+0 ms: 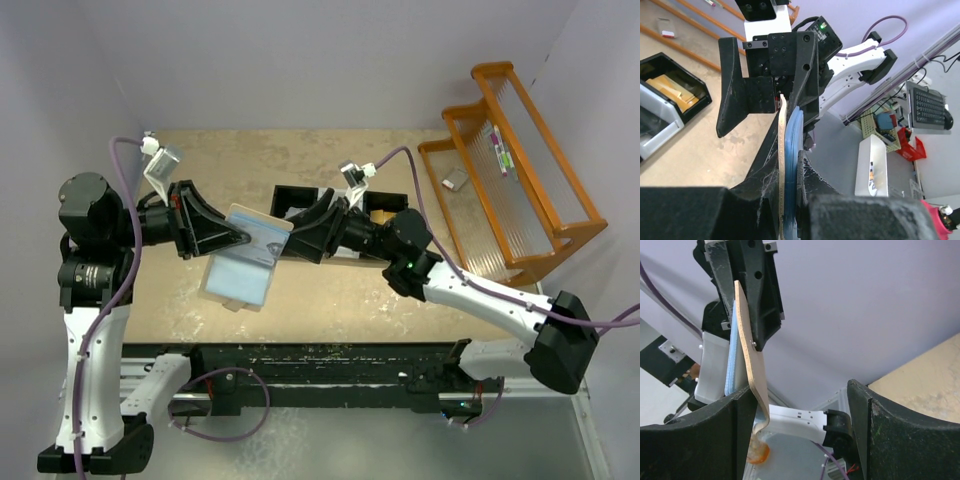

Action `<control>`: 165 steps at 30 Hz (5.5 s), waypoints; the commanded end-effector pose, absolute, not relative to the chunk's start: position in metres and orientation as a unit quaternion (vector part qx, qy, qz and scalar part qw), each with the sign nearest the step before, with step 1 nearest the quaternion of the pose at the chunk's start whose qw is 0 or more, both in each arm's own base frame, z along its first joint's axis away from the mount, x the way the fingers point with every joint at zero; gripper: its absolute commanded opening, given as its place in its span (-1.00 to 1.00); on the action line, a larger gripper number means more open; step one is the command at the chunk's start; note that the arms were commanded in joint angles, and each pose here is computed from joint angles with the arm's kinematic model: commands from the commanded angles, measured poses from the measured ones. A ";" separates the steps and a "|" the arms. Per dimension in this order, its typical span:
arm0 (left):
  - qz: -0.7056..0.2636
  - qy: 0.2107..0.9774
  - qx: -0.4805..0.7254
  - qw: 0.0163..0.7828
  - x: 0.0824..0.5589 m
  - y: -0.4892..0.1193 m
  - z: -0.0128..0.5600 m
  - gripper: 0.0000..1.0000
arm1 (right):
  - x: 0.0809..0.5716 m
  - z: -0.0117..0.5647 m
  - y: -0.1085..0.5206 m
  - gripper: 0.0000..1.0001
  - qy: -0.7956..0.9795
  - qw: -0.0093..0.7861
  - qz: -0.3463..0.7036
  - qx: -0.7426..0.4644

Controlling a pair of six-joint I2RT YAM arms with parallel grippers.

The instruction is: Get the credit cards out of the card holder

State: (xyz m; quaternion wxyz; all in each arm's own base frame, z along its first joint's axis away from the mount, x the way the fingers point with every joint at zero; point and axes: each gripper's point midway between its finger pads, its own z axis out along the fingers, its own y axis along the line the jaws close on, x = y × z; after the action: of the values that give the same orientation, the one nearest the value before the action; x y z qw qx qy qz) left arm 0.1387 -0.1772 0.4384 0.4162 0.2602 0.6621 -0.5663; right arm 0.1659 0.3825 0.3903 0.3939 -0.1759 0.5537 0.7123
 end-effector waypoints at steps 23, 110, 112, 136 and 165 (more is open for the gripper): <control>-0.589 0.641 0.244 0.427 0.145 -0.179 0.470 -1.00 | 0.125 0.434 0.354 0.63 0.449 0.419 0.761 -0.209; -0.576 0.680 0.233 0.390 0.168 -0.180 0.400 -0.96 | 0.168 0.415 0.394 -0.48 0.574 0.368 0.690 -0.245; -0.576 0.679 0.238 0.388 0.167 -0.180 0.398 -0.84 | 0.166 0.412 0.391 -0.94 0.582 0.371 0.678 -0.255; -0.596 0.664 0.324 0.315 0.145 -0.179 0.359 -0.21 | 0.160 0.384 0.399 -1.00 0.616 0.296 0.543 -0.488; -0.512 0.750 0.205 0.365 0.202 -0.169 0.357 -1.00 | 0.210 0.481 0.313 0.52 0.649 0.502 0.537 -0.198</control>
State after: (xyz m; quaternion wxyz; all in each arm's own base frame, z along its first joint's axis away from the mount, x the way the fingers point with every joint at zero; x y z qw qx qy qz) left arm 0.1880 -0.1734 0.3500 0.3364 0.2147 0.7452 -0.5343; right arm 0.2289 0.2999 0.4542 0.4950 -0.2078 0.6928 0.4814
